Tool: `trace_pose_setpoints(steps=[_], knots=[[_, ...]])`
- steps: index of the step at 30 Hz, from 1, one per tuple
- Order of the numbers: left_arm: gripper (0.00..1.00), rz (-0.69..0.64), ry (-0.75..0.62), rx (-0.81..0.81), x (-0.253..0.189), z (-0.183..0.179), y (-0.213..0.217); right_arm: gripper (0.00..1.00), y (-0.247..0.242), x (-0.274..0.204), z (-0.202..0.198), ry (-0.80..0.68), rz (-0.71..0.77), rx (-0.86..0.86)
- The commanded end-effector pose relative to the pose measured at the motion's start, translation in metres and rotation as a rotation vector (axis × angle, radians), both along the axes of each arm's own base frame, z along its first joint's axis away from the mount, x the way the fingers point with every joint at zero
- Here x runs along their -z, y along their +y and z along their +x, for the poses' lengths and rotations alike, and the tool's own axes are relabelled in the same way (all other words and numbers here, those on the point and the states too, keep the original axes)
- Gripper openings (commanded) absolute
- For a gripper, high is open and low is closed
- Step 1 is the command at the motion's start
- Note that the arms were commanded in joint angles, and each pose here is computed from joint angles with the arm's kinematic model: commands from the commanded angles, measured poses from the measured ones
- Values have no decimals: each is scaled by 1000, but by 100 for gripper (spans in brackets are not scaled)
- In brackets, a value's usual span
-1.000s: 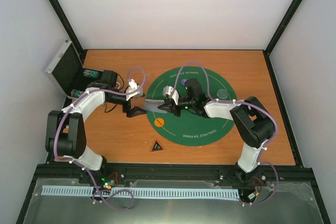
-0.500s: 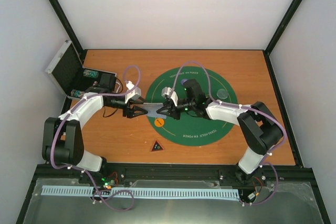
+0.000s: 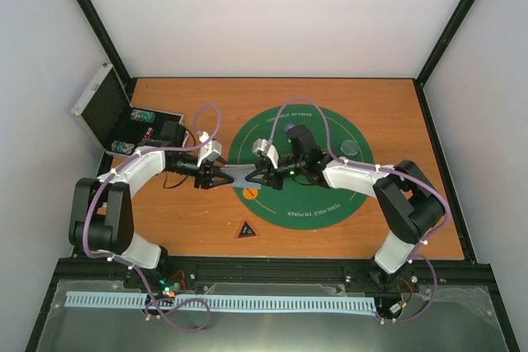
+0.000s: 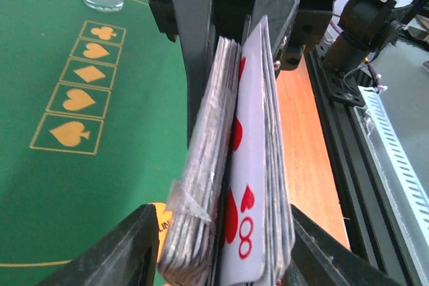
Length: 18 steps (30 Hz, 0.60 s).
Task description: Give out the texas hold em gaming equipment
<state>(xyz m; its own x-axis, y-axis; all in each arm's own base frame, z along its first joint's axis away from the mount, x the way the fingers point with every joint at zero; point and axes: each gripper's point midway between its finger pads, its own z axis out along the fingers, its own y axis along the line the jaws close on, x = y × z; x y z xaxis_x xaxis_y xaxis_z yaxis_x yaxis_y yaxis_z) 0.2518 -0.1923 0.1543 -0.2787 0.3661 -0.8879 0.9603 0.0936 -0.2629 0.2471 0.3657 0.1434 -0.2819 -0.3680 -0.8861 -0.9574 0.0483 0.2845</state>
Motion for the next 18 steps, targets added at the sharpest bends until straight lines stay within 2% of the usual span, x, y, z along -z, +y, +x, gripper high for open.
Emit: trace_pose_setpoints(steps=[1, 4, 6, 8, 9, 12, 15, 18], knots=[[48, -55, 15, 32, 1, -5, -6, 3, 7, -6, 4, 2, 21, -11], [41, -61, 4, 20, -1, -3, -7, 3, 7, -6, 4, 4, 21, -11], [26, -61, -2, 9, -3, -1, -7, 3, 7, -7, 4, 0, 22, -11], [4, -73, -3, 10, -7, -1, -8, 5, 6, -7, 4, -3, 17, -5], [1, -81, 3, 12, -9, -1, -9, 10, 6, -7, 5, -2, 14, 6], [1, -99, 27, 12, -13, -2, -9, 30, 1, -9, 7, 2, 15, 31], [1, -101, 41, 6, -14, -3, -9, 46, -14, -11, 12, 12, 35, 91], [1, -106, 34, 1, -14, -6, -9, 50, -31, -12, 17, 24, 62, 165]])
